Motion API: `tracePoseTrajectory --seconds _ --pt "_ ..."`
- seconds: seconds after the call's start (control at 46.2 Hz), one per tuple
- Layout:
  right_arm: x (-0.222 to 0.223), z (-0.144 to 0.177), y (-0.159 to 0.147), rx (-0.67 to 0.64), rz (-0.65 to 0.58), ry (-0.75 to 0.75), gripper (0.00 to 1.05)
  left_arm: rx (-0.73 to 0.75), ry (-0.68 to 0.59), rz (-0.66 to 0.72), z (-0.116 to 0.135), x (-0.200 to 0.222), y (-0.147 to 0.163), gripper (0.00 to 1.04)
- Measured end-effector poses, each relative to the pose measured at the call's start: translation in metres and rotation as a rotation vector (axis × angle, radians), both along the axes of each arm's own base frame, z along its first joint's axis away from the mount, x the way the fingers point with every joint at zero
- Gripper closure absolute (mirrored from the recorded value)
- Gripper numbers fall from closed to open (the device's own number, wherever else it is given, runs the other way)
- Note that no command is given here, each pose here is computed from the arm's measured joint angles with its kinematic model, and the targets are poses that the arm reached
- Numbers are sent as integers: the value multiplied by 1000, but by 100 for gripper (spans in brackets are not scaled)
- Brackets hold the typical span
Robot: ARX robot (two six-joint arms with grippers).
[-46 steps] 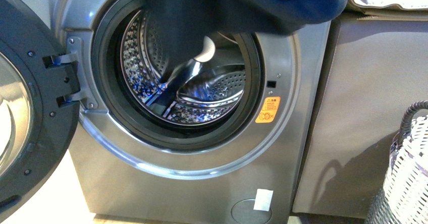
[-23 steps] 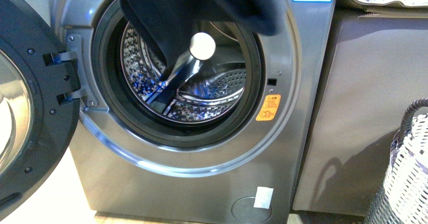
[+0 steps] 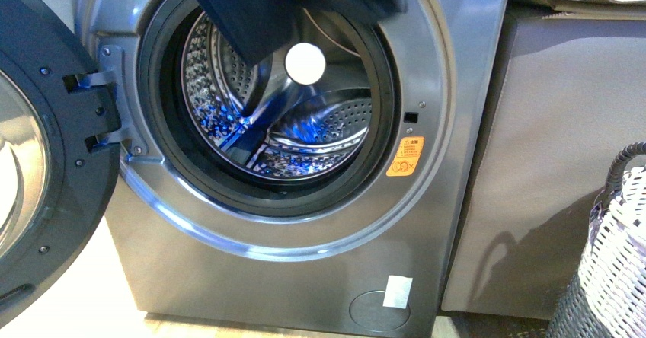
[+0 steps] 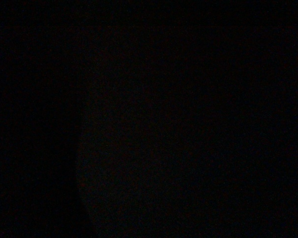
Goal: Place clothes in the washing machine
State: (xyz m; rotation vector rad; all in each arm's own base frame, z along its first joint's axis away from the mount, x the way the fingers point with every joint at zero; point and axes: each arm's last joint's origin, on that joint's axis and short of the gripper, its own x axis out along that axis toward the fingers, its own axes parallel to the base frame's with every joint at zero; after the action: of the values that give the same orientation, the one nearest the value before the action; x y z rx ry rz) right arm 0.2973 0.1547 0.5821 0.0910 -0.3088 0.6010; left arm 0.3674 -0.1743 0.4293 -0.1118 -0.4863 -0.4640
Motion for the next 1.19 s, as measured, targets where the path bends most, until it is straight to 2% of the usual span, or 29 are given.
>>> tracePoseTrajectory --seconds 0.065,0.108,0.303,0.498,0.607,0.693,0.91,1.018,1.083,1.148,1.192 --pt "0 0 0 0 0 0 95 -23 13 48 1 3 1 7" --pt "0 0 0 0 0 0 95 -27 17 58 1 3 1 12" --pt "0 0 0 0 0 0 95 -52 45 44 -7 4 1 42" --pt "0 0 0 0 -2 1 95 -62 62 21 -15 4 0 67" --pt "0 0 0 0 -3 1 95 -78 61 13 -13 1 2 88" --pt "0 0 0 0 -1 1 83 -87 58 8 -12 -1 3 94" --pt "0 0 0 2 1 0 51 -82 82 19 -20 1 8 95" --pt "-1 2 -1 6 1 -5 29 -62 133 52 -40 8 19 95" --pt "-2 3 -1 7 2 -7 20 -54 157 68 -49 11 25 95" --pt "-3 3 -1 7 2 -8 6 -44 197 94 -65 16 37 95" --pt "-3 3 -1 8 2 -8 6 -38 217 112 -72 18 43 95"
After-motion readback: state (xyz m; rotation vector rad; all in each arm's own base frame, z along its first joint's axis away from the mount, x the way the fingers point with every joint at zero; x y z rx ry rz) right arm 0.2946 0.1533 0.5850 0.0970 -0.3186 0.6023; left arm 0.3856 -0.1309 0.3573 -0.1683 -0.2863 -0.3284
